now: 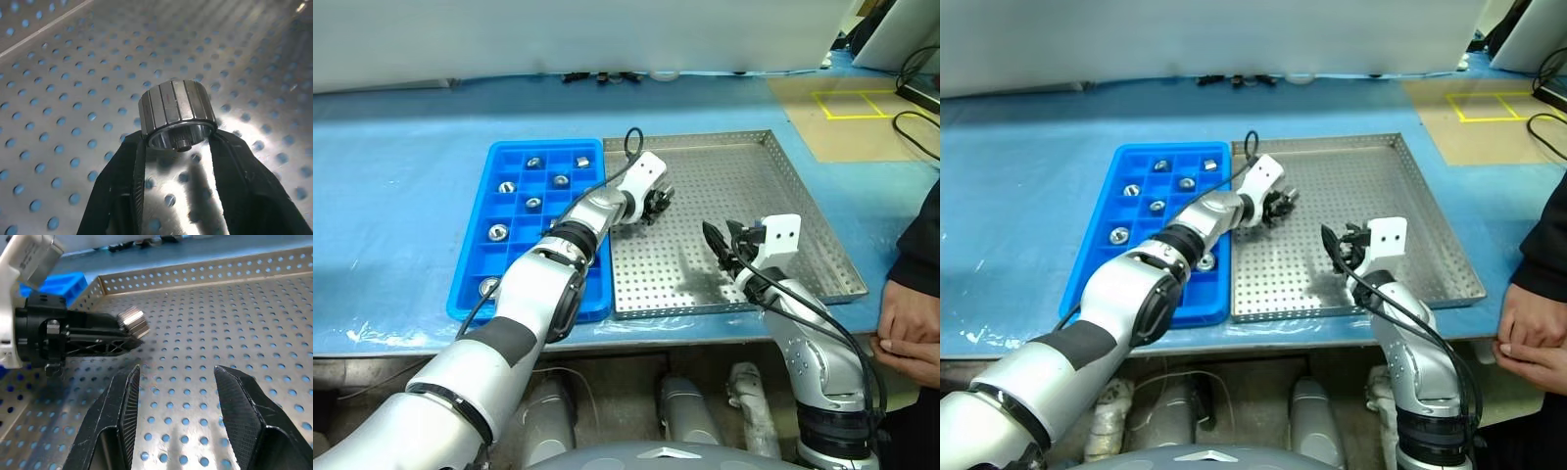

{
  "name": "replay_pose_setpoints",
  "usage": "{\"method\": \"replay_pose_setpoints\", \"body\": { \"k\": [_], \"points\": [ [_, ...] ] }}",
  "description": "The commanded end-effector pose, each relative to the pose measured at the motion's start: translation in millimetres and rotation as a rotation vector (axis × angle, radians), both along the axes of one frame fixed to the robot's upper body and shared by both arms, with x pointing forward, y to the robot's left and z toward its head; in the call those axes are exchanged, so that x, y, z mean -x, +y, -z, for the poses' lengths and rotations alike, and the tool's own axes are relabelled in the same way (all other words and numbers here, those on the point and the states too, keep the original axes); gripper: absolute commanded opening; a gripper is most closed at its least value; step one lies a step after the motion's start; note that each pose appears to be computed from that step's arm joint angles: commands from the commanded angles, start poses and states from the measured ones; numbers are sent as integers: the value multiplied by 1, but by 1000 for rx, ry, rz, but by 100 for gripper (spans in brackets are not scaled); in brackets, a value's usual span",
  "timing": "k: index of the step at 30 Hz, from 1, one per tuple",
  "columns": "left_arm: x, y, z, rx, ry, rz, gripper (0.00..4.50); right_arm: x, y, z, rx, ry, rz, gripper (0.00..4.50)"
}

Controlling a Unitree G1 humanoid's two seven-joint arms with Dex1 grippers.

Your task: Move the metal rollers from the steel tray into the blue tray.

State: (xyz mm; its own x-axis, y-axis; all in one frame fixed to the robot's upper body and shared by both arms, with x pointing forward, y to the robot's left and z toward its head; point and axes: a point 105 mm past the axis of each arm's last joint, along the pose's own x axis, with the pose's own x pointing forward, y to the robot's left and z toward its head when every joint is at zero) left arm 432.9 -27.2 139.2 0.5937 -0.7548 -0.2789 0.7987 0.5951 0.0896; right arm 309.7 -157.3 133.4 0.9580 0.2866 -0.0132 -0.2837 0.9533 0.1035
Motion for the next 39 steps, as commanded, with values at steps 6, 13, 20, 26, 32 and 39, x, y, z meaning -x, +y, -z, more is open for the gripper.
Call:
{"method": "replay_pose_setpoints", "body": {
  "k": [6,13,20,26,32,39],
  "points": [
    [8,43,-119,292,-199,307,158,-7,34,-55,24,-147,-259,253],
    [30,126,-109,240,-177,335,158,-24,71,-75,60,-186,-487,253],
    [83,183,-80,152,-158,244,158,-26,106,-75,58,-174,-691,253],
    [123,209,-36,94,-32,184,158,-25,122,-65,45,-141,-771,253],
    [135,211,-5,72,53,151,158,-21,126,-60,37,-122,-786,253],
    [125,218,6,72,73,98,158,-19,122,-53,37,-106,-754,253]
  ]
}}
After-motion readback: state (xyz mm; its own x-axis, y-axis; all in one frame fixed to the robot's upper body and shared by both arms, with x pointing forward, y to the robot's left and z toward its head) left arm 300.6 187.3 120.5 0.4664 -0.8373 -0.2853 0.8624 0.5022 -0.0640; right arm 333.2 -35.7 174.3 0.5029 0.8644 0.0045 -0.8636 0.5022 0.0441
